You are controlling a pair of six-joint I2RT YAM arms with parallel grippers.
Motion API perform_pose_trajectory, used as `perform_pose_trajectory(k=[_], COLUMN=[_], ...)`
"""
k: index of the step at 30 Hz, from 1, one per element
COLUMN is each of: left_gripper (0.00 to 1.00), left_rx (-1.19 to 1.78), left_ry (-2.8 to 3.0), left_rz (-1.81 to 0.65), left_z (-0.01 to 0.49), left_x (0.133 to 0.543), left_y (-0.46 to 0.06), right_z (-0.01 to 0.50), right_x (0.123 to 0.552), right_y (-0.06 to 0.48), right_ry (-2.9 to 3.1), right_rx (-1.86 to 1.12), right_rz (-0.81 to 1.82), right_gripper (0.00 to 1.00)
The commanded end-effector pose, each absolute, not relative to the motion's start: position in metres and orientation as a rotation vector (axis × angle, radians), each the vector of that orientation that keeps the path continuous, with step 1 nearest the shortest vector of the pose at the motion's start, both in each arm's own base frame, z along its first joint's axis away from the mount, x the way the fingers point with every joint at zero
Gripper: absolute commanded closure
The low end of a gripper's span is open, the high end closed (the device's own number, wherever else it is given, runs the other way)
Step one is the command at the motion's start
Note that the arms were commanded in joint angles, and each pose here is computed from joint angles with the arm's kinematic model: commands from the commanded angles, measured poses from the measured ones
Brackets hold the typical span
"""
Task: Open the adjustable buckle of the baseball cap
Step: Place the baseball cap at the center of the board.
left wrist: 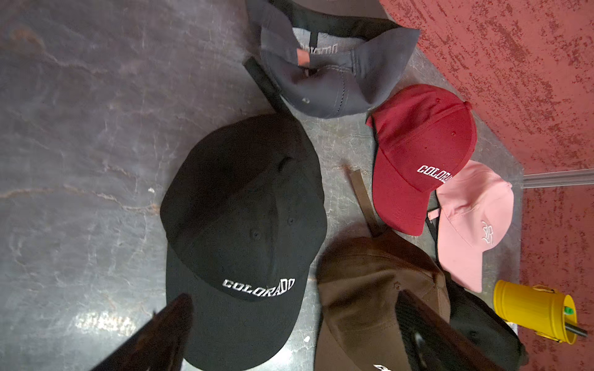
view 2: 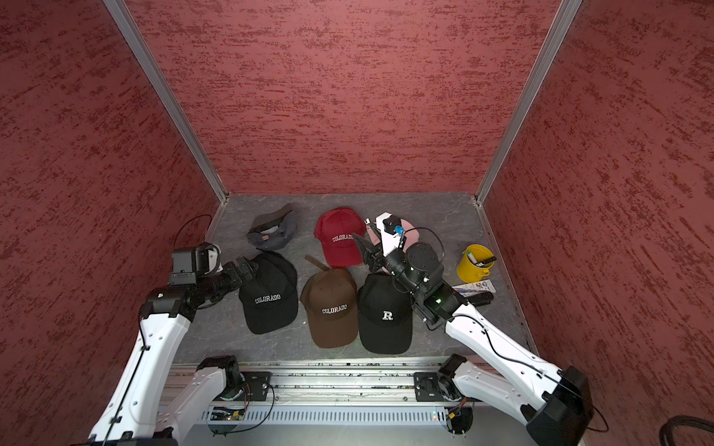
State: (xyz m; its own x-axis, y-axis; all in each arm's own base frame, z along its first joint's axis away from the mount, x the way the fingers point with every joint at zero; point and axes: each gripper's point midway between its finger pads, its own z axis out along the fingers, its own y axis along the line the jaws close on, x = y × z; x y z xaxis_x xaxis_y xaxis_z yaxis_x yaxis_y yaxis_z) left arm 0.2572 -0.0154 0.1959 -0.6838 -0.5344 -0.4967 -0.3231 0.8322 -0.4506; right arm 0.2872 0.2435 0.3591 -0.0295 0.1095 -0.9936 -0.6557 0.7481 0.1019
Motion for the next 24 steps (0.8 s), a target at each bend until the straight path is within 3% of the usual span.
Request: perform_pose_trajectory(k=[1, 10, 16, 24], left_gripper=[0.00, 0.00, 0.04, 0.06], left_rx=[-0.504, -0.383, -0.151, 0.053], left_ry=[2.353, 2.411, 2.414, 2.423], left_rz=[-0.360, -0.365, -0.467, -0.647], left_z=[0.203, 0.196, 0.197, 0.169], left_x=[0.288, 0.387, 0.452, 0.499], left_y=[-0.010, -0.009, -0.028, -0.064], right_z=[0.373, 0.367, 0.361, 0.348], right_x=[0.294, 0.339, 0.360, 0.368], right_y=[0.249, 0.274, 0.289, 0.283], right_ry=[1.465, 1.558, 1.597, 1.634], right_rx=[-0.456, -0.460, -0.444, -0.391], right_rz=[0.669, 0.584, 0.584, 0.544], right_gripper=[0.45, 0.44, 0.44, 0.44])
